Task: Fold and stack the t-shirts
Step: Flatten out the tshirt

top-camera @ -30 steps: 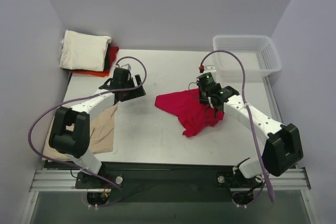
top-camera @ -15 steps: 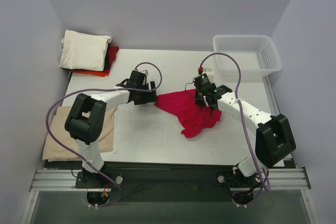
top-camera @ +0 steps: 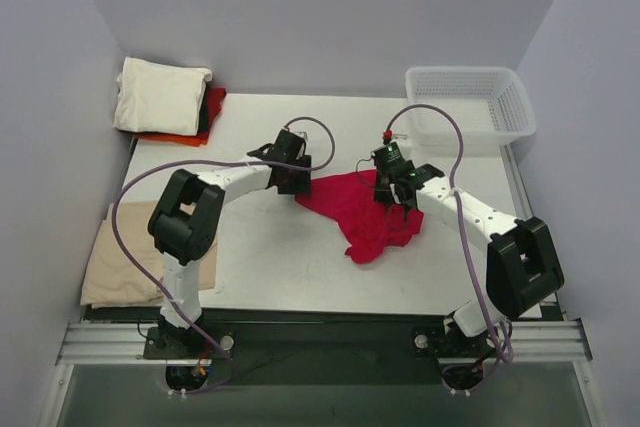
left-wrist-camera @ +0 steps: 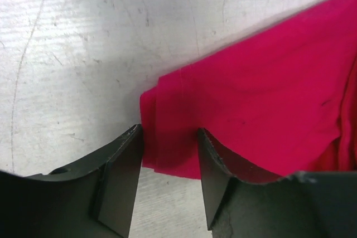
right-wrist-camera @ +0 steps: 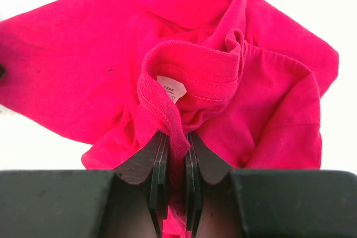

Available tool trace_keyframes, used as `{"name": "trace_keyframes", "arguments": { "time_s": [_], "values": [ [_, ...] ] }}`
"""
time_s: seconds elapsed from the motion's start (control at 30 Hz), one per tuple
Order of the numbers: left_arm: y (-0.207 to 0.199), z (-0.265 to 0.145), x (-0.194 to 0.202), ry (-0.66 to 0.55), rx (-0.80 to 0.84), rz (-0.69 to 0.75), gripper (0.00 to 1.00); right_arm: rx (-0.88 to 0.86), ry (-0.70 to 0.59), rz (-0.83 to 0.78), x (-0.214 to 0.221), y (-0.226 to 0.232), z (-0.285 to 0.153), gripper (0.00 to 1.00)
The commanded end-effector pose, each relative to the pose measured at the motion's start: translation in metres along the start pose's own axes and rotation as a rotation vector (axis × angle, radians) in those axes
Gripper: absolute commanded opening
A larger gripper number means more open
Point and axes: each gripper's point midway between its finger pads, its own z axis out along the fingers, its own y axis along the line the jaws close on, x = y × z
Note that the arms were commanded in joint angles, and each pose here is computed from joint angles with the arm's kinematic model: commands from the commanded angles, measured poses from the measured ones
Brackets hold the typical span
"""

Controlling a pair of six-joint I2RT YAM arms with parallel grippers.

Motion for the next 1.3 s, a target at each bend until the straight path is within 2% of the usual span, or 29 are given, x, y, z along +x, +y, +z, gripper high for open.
{"name": "trace_keyframes", "arguments": {
  "time_s": [0.0,0.03,0.1,0.13,0.17,0.2,0.33,0.5,0.73,0.9,1.1,1.27],
  "values": [
    [0.009,-0.004,0.004,0.027,-0.085,0.038,0.52,0.012,-0.004,0.039,0.000,-0.007,-0.004,0.00],
    [0.010,-0.005,0.005,0.036,-0.095,0.037,0.42,0.013,-0.001,0.043,0.000,-0.008,-0.004,0.00],
    [0.010,-0.003,0.005,0.039,-0.097,0.035,0.31,0.014,-0.002,0.049,0.001,-0.009,-0.004,0.00],
    [0.010,-0.003,0.006,0.046,-0.099,0.037,0.21,0.015,-0.002,0.052,0.001,-0.009,-0.004,0.00],
    [0.011,-0.001,0.008,0.057,-0.098,0.035,0.03,0.012,-0.004,0.053,0.000,-0.009,-0.004,0.00],
    [0.010,-0.003,0.004,0.052,-0.098,0.034,0.00,0.012,-0.006,0.055,-0.002,-0.009,-0.005,0.00],
    [0.018,-0.017,-0.009,0.016,-0.129,0.022,0.00,0.025,-0.019,0.075,-0.008,-0.014,-0.011,0.00],
    [0.039,-0.059,-0.048,-0.094,-0.165,-0.028,0.00,0.026,-0.070,0.082,-0.029,-0.019,-0.027,0.00],
    [0.077,-0.133,-0.088,-0.257,-0.216,-0.086,0.00,-0.044,-0.147,-0.032,-0.064,-0.009,-0.048,0.00],
    [0.100,-0.164,-0.090,-0.302,-0.284,-0.076,0.00,-0.052,-0.156,-0.034,-0.073,-0.010,-0.049,0.00],
    [0.123,-0.197,-0.087,-0.372,-0.367,-0.093,0.00,-0.007,-0.107,0.016,-0.060,-0.021,-0.038,0.00],
    [0.130,-0.234,-0.092,-0.469,-0.384,-0.136,0.00,0.051,-0.119,0.045,-0.063,-0.038,-0.043,0.00]
  ]
}}
